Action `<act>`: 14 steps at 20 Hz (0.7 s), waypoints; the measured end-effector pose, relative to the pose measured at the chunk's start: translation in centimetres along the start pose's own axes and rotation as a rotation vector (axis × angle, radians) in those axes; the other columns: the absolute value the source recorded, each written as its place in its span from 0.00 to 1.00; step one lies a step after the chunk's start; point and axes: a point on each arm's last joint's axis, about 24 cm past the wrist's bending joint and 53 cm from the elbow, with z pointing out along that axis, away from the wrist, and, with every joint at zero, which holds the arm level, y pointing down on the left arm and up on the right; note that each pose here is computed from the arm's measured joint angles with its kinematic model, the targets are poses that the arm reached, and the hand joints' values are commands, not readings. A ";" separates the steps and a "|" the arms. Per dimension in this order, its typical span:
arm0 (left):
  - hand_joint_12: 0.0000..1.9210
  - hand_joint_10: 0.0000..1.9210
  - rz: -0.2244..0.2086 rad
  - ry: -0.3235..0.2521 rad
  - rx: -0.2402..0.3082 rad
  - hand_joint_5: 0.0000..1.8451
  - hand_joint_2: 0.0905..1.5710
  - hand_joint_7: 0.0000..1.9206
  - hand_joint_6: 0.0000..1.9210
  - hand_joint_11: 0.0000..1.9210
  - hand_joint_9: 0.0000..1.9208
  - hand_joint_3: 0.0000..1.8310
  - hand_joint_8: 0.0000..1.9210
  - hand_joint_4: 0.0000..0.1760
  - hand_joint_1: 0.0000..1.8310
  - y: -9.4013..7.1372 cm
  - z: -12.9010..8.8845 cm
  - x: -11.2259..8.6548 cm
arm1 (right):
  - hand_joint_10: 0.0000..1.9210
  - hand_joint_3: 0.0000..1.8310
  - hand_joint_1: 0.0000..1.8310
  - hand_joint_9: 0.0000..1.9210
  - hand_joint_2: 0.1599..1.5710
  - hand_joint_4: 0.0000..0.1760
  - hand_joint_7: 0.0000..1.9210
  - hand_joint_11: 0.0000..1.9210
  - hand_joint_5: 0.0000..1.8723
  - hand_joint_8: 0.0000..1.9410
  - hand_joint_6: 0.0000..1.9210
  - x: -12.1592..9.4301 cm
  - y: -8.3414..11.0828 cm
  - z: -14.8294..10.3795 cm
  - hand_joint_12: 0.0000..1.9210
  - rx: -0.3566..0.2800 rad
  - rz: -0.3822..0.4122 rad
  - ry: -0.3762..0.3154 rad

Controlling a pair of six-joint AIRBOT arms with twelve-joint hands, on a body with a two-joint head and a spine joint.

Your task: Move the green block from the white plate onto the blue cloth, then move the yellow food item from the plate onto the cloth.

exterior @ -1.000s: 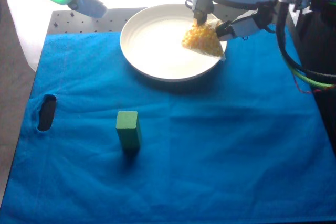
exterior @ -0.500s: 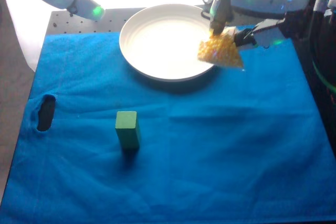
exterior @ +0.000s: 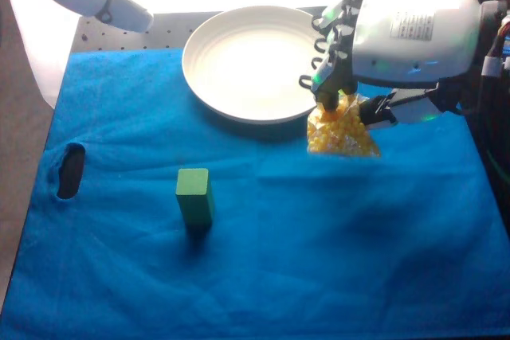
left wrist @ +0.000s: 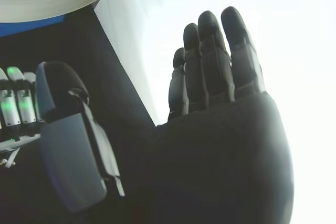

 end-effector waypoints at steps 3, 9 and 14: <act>0.32 0.00 0.003 0.006 -0.001 0.11 0.51 0.21 0.00 0.01 0.20 0.00 0.00 0.39 0.39 0.1 0.0 0.3 | 0.03 0.00 0.59 0.50 0.52 0.00 0.52 0.23 0.45 0.01 0.02 0.4 0.5 0.2 0.70 -0.011 0.002 0.008; 0.38 0.00 0.003 0.008 -0.004 0.13 0.49 0.20 0.00 0.00 0.19 0.00 0.00 0.39 0.40 0.2 0.0 0.4 | 0.00 0.00 0.50 0.32 0.40 0.13 0.30 0.10 0.22 0.00 0.00 -0.1 0.4 -0.9 0.71 -0.005 -0.007 0.006; 0.38 0.00 0.000 0.007 -0.002 0.12 0.50 0.22 0.00 0.00 0.20 0.00 0.00 0.35 0.41 0.2 -0.1 0.4 | 0.00 0.00 0.43 0.23 0.39 0.41 0.19 0.03 0.10 0.00 0.00 -0.7 -0.3 -1.2 0.59 0.017 0.011 -0.015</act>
